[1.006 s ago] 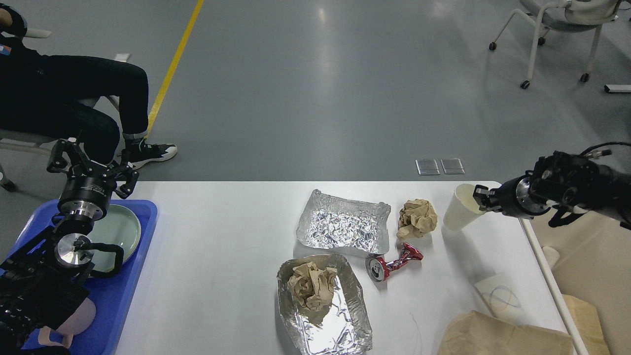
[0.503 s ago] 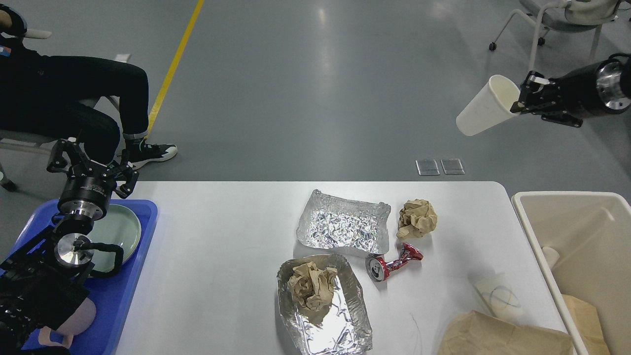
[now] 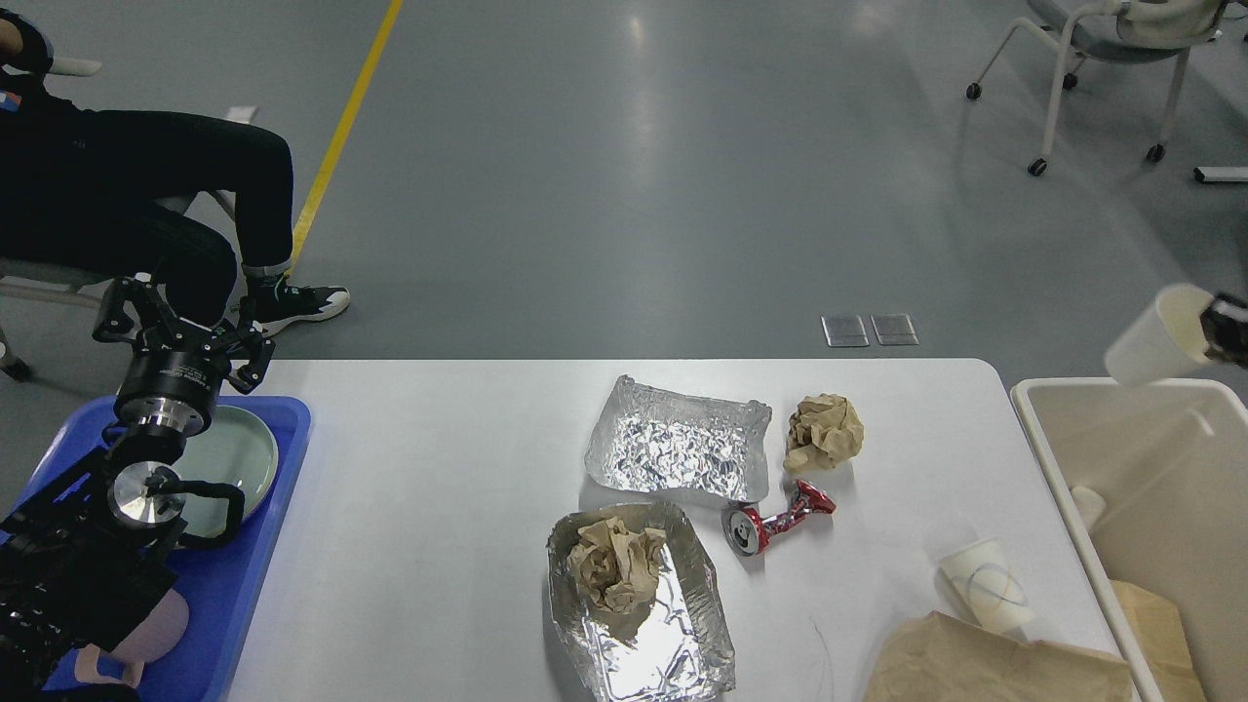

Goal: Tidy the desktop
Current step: 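Lift the paper cup and drop it into the beige bin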

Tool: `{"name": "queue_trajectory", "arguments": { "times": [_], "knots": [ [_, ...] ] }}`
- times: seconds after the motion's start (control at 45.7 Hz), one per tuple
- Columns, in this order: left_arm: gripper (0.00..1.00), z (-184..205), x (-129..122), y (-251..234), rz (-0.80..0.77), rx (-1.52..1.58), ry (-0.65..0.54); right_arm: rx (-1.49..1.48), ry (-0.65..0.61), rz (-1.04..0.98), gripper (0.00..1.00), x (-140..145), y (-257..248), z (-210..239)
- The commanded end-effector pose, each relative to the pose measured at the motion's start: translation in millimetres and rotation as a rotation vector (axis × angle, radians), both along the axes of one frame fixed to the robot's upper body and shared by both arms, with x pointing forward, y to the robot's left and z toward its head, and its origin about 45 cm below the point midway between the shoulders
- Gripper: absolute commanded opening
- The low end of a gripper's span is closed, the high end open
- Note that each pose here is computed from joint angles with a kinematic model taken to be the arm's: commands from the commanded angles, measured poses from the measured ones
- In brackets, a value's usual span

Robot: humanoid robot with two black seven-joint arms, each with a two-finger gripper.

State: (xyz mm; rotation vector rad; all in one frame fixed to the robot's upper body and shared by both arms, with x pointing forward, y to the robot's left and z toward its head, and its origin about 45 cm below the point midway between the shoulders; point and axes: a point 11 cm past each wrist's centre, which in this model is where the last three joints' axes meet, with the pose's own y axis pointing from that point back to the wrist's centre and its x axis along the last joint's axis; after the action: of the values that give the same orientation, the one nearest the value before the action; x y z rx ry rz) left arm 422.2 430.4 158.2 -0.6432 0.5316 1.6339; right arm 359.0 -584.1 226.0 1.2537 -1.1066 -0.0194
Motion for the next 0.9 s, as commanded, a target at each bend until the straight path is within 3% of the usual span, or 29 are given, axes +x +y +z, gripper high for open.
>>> {"name": "queue_trajectory", "arguments": {
  "times": [0.0, 0.088, 0.197, 0.241, 0.306, 0.416, 0.569, 0.875],
  "knots": [
    [0.97, 0, 0, 0, 0.0, 0.0, 0.0, -0.081, 0.067, -0.049, 0.0, -39, -27, -37],
    [0.96, 0, 0, 0, -0.001, 0.0, 0.001, -0.096, 0.098, -0.058, 0.0, -55, -31, -55],
    [0.97, 0, 0, 0, -0.001, 0.0, 0.001, -0.122, 0.039, -0.058, 0.64, -50, -27, -60],
    [0.97, 0, 0, 0, 0.0, 0.0, 0.0, -0.131, 0.034, -0.058, 0.78, -52, -26, -65],
    [0.97, 0, 0, 0, 0.0, 0.0, 0.0, -0.14, 0.036, -0.058, 0.88, -56, -25, -72],
    [0.97, 0, 0, 0, 0.0, 0.0, 0.0, -0.131, 0.045, -0.05, 0.98, -56, -20, -77],
    [0.97, 0, 0, 0, 0.0, 0.0, 0.0, -0.074, 0.057, -0.021, 1.0, -45, 4, -89],
    [0.97, 0, 0, 0, -0.002, 0.001, 0.001, 0.093, 0.062, 0.237, 1.0, 39, 121, -28]
  ]
}}
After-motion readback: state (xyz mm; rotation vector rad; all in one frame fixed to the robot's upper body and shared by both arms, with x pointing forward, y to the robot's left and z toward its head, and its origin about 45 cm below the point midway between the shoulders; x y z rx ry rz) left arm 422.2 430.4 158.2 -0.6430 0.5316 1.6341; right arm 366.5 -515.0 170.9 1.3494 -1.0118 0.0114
